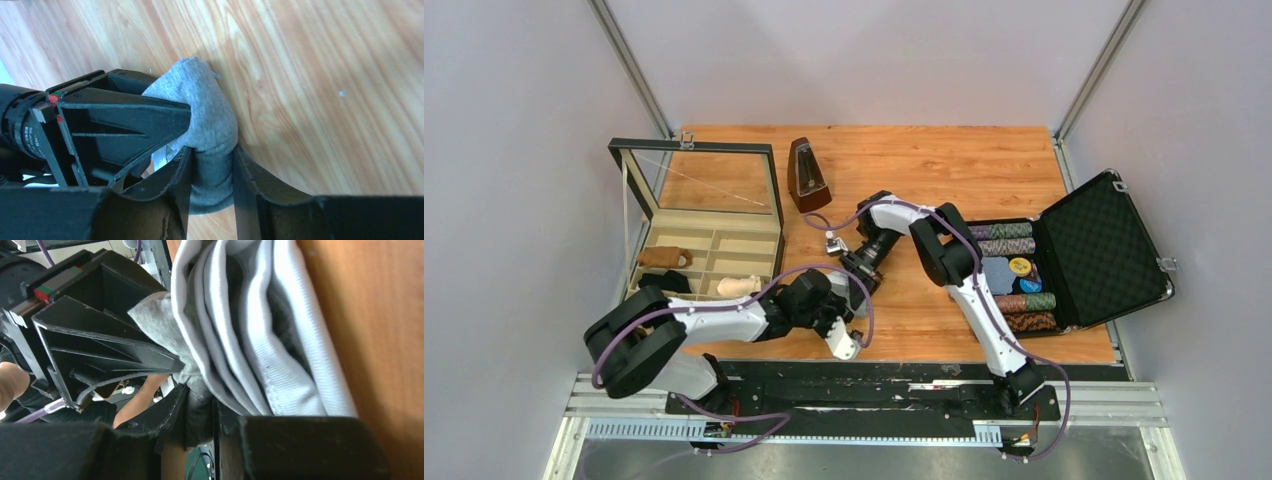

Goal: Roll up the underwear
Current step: Roll the underwear to the center of the board.

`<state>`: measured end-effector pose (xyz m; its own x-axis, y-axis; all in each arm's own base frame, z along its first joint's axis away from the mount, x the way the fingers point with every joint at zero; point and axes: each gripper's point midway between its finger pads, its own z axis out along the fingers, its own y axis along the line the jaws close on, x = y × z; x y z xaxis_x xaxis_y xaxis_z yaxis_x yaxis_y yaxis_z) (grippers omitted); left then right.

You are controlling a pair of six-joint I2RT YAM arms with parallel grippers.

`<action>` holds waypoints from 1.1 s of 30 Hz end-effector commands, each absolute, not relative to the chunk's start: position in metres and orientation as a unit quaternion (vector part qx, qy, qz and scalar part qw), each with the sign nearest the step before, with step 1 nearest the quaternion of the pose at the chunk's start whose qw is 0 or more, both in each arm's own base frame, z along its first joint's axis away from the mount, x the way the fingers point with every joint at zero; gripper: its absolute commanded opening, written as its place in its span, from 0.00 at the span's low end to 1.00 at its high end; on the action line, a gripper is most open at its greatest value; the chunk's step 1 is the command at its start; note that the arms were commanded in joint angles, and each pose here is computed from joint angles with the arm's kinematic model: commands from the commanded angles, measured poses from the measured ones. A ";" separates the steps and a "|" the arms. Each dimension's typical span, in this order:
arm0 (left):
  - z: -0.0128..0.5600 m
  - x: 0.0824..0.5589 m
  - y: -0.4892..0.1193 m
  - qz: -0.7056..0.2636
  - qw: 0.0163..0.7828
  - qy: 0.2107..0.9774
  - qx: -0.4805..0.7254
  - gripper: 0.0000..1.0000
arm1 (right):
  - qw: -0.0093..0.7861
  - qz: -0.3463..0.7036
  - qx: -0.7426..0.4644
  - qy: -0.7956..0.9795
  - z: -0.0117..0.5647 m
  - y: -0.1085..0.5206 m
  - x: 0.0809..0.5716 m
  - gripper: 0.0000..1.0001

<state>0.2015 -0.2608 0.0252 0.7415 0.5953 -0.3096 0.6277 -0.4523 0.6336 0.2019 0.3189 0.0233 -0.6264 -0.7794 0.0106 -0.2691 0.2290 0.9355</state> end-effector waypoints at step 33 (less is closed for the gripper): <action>0.035 0.141 -0.333 -0.489 0.157 0.549 0.659 0.00 | -0.436 -0.280 0.700 -0.492 0.099 0.229 0.185 0.84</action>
<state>0.1660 -0.3411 0.0395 0.0857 0.5361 -0.8398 0.9338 -0.3371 -0.1198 0.1826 0.2010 0.0819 0.0392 -0.5241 -0.8507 -0.9968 0.0390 -0.0699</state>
